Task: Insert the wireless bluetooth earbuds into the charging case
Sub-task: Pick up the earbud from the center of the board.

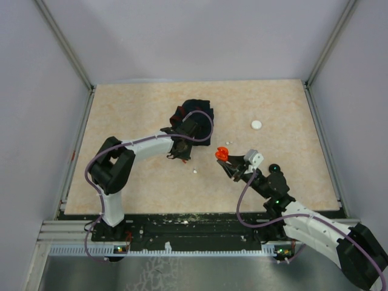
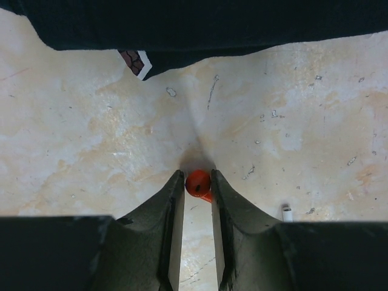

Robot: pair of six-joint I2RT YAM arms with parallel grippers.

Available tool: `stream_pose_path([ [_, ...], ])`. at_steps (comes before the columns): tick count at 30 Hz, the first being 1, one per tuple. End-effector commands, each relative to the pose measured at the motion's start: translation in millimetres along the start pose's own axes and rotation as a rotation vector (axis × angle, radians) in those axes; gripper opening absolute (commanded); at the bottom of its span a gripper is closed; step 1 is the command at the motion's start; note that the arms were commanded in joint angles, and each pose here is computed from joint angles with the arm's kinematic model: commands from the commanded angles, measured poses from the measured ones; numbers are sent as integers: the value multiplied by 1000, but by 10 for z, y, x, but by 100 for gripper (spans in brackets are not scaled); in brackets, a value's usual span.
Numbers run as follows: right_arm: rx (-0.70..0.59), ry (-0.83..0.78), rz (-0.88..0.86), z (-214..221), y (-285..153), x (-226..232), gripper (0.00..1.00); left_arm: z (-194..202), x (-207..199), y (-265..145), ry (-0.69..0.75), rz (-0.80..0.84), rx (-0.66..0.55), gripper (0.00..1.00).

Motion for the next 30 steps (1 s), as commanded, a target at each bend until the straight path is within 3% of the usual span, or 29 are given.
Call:
stream_pose_path([
  [1,-81,-19,-1,-233,46,-15,0,70,-29,34,18,6,36,29],
  [16,-86,-20,-4,-244,47,-11,0,73,27,-76,13,-13,40,34],
  [30,-84,-20,-4,-248,52,-12,0,49,17,-55,15,-10,28,22],
])
Point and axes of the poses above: each gripper's point midway between its finger pads, its own y axis out along the fingers, its own x axis along the line the jaws close on, z = x × y, the point moved 2 cm from there along -y, back along the fingers, and after that the axes turned 2 degrees about -y, right-handed, at the moved point
